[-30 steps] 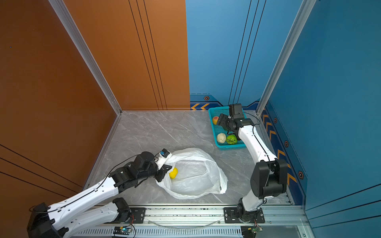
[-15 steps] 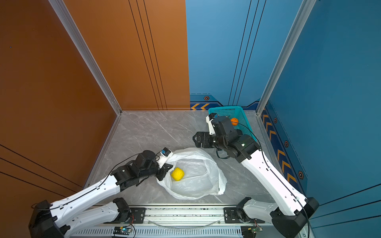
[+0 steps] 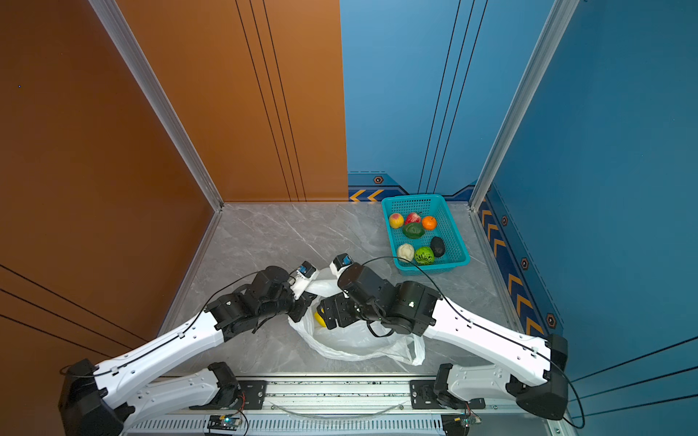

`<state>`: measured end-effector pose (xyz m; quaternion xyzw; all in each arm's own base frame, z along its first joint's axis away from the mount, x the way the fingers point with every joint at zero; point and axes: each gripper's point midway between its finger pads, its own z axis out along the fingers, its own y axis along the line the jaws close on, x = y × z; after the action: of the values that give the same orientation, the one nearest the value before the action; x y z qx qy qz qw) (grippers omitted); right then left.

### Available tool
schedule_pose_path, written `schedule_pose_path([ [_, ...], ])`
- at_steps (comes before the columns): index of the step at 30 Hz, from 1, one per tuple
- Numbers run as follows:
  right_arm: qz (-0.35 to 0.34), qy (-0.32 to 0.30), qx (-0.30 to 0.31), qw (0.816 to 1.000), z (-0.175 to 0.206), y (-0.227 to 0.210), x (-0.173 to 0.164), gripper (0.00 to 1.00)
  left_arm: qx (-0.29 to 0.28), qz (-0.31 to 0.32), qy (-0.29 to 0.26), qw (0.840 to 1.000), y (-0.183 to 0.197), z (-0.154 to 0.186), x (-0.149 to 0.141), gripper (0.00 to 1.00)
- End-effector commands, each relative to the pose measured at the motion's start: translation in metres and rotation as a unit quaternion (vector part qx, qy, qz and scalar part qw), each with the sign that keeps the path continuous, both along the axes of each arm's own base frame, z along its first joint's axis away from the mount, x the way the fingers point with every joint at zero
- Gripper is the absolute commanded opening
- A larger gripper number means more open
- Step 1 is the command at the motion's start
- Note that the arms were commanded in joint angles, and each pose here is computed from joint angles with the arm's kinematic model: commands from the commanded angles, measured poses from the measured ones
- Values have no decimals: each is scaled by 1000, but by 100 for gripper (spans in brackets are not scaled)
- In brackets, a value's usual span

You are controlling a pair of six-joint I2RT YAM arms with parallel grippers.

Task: Untie the knot of the plastic bag and take out the fruit
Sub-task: Pick up the fruit from the plastic bag.

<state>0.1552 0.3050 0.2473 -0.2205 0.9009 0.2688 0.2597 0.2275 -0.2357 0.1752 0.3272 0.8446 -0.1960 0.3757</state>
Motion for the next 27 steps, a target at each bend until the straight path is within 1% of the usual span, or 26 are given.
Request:
schedule_pose_path([
  [1,-7,-11,-22,1000,-33,9,4,91,12,11,-12,1000,5,8,8,0],
  [4,3,-9,-41,999,-56,14,0,89,16,12,-12,1000,4,9,10,0],
  [7,21,-20,-57,998,-63,20,-7,89,23,14,-7,1000,3,8,12,0],
  [10,26,-13,-70,997,-73,23,-12,89,21,15,-4,1000,2,8,13,0],
  [13,10,-3,-83,996,-90,18,-9,89,18,16,-7,1000,2,10,13,0],
  [16,-1,17,-75,997,-111,15,-9,88,16,21,-10,1000,4,12,13,0],
  [21,-11,43,-100,994,-138,5,-10,88,10,15,-10,1000,1,16,13,0],
  [25,-41,65,-95,992,-152,-2,2,88,3,7,-14,1000,-2,17,12,0],
  [27,-68,75,-88,991,-157,-6,13,88,0,3,-14,1000,-4,16,11,0],
])
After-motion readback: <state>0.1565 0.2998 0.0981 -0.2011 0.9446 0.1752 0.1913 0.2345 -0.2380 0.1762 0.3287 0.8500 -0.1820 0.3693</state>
